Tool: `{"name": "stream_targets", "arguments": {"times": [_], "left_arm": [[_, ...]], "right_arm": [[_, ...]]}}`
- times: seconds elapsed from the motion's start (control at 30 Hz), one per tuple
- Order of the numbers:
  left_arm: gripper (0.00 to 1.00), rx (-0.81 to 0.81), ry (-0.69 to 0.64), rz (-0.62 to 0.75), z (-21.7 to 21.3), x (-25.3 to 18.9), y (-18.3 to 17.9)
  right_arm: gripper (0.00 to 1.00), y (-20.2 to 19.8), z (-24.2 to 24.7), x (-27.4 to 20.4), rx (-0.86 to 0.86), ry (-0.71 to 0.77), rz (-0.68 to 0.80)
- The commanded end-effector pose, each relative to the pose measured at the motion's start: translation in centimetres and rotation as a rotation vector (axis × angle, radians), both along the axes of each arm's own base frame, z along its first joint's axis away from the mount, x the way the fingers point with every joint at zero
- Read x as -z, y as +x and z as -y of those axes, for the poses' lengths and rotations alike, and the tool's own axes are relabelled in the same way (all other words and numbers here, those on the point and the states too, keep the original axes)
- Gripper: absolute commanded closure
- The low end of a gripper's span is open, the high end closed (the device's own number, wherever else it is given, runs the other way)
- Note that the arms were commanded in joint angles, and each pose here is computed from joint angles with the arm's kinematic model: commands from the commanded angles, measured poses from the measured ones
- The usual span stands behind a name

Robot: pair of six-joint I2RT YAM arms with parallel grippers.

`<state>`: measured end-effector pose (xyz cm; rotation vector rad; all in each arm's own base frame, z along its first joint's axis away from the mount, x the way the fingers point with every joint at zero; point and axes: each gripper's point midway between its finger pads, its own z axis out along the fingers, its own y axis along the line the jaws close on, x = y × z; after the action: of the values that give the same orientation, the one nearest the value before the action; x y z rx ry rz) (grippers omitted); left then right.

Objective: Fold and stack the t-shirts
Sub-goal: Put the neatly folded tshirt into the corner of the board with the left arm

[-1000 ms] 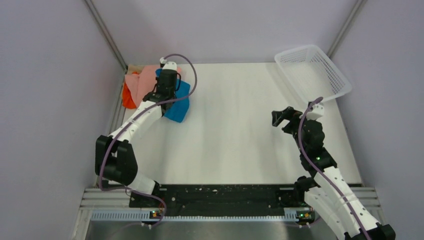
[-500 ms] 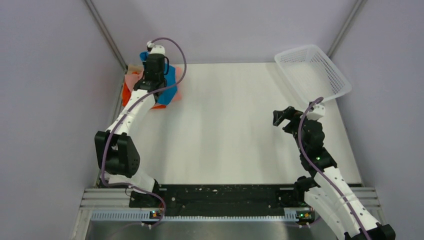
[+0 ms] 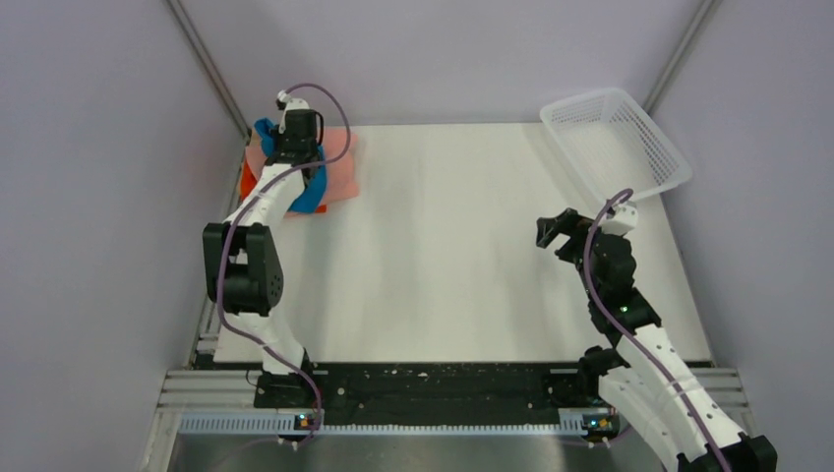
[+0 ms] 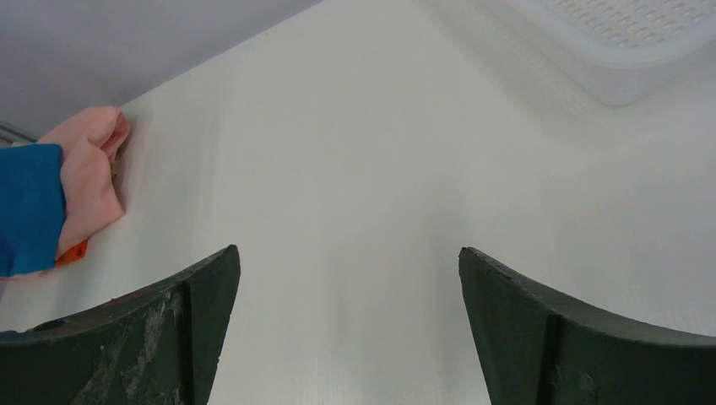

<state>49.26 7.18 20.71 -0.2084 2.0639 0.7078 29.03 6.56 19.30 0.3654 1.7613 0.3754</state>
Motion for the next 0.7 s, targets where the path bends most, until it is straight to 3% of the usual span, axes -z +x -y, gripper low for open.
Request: {"name": "stream_targets", "arguments": {"times": [0.0, 0.1, 0.13, 0.17, 0.23, 0.27, 0.3, 0.43, 0.6, 0.67], "left_arm": [[1.0, -0.148, -0.011, 0.117, -2.8, -1.5, 0.9], [1.0, -0.178, -0.04, 0.119, -3.6, -0.6, 0.9], [0.96, -0.187, -0.06, 0.122, -3.8, -0.5, 1.0], [0.78, -0.197, -0.086, 0.131, -3.9, -0.7, 0.9], [0.34, -0.19, -0.139, 0.154, -3.3, -1.2, 1.0], [0.07, -0.18, -0.165, 0.167, -2.9, -1.5, 0.9], [0.02, -0.163, -0.196, 0.183, -2.5, -2.0, 0.8], [0.01, -0.018, -0.381, 0.239, 1.2, -3.3, 0.2], [0.01, 0.222, -0.659, 0.355, 8.8, -5.8, -2.5], [0.01, 0.387, -0.752, 0.365, 13.2, -6.4, -4.5]], "right_arm": [[0.01, 0.5, 0.1, -1.7, 0.011, -0.008, 0.044], [0.01, 0.5, 0.1, -1.8, 0.011, -0.01, 0.042], [0.01, 0.6, 0.1, -1.7, 0.013, -0.01, 0.04], [0.01, 0.6, 0.1, -1.6, 0.012, -0.011, 0.038], [0.01, 0.7, 0.0, -1.3, 0.01, -0.015, 0.031], [0.01, 0.8, -0.1, -1.2, 0.007, -0.014, 0.026], [0.01, 0.9, -0.2, -1.1, 0.001, -0.015, 0.021], [0.01, 1.1, -0.7, -0.9, -0.02, -0.01, 0.01], [0.01, 1.1, -1.2, -1.0, -0.044, 0.0, 0.01], [0.01, 1.0, -1.3, -0.9, -0.05, 0.0, 0.006]]}}
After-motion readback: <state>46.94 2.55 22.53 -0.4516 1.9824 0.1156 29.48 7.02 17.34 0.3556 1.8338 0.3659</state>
